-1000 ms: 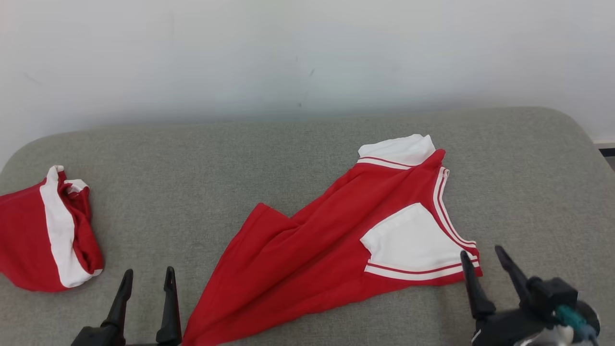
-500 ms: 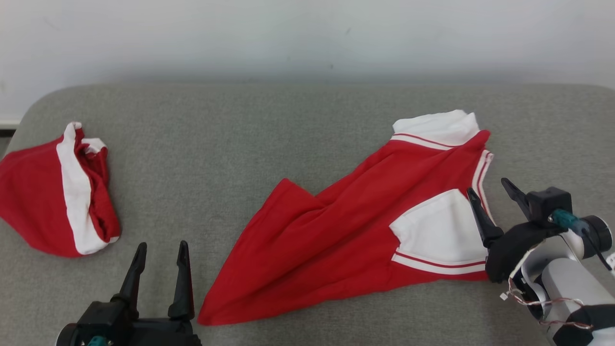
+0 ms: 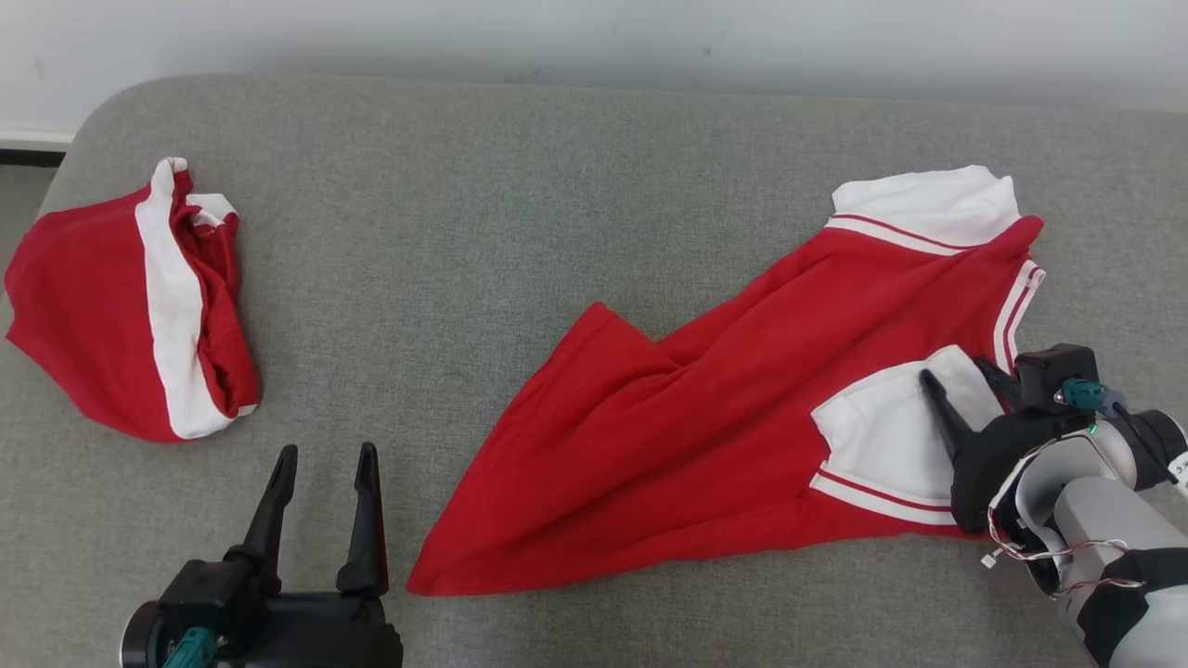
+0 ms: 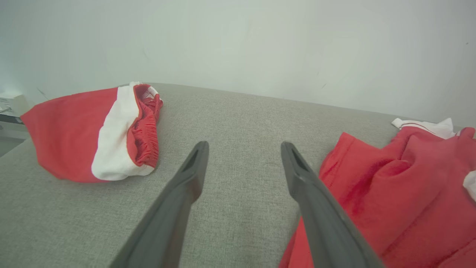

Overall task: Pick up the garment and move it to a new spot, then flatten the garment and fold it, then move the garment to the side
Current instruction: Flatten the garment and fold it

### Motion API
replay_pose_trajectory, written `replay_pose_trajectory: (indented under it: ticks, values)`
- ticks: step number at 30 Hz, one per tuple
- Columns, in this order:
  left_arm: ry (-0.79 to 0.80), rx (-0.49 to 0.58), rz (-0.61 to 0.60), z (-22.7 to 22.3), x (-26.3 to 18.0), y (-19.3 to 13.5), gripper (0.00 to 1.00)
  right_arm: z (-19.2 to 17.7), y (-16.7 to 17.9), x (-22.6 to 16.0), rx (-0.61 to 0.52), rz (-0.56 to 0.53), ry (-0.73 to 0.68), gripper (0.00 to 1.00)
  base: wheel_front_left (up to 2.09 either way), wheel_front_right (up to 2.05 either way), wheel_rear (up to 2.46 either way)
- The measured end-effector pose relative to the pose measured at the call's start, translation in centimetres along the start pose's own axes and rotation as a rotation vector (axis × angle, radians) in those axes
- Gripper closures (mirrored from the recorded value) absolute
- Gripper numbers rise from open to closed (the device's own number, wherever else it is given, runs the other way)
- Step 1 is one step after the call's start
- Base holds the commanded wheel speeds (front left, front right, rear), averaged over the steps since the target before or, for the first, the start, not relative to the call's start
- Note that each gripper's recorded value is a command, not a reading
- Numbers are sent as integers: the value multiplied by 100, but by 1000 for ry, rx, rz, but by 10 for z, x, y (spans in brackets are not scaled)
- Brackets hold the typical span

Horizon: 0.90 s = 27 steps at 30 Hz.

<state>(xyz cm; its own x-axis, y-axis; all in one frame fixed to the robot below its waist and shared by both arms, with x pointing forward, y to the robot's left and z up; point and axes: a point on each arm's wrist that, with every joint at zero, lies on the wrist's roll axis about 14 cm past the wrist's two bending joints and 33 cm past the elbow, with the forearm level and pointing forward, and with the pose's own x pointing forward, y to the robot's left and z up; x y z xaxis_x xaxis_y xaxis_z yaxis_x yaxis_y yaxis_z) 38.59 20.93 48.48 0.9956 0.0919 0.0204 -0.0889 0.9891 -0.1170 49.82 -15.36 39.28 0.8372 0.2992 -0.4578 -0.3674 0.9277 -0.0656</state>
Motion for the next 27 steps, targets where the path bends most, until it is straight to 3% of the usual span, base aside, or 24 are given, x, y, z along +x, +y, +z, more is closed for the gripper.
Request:
replay_pose_trajectory:
  ticks: [9,17,27]
  values:
    - [3,-6,3,-1,2,-1,0,17,-5,-5,16,-10,-108,100,0,0,0]
    - [20,-16,-5,-6,-8,-6,0,53,-8,-45,68,-25,-308,100,0,0,0]
    - [33,-28,-67,-11,-8,-25,0,12,9,-128,128,-86,-376,100,0,0,0]
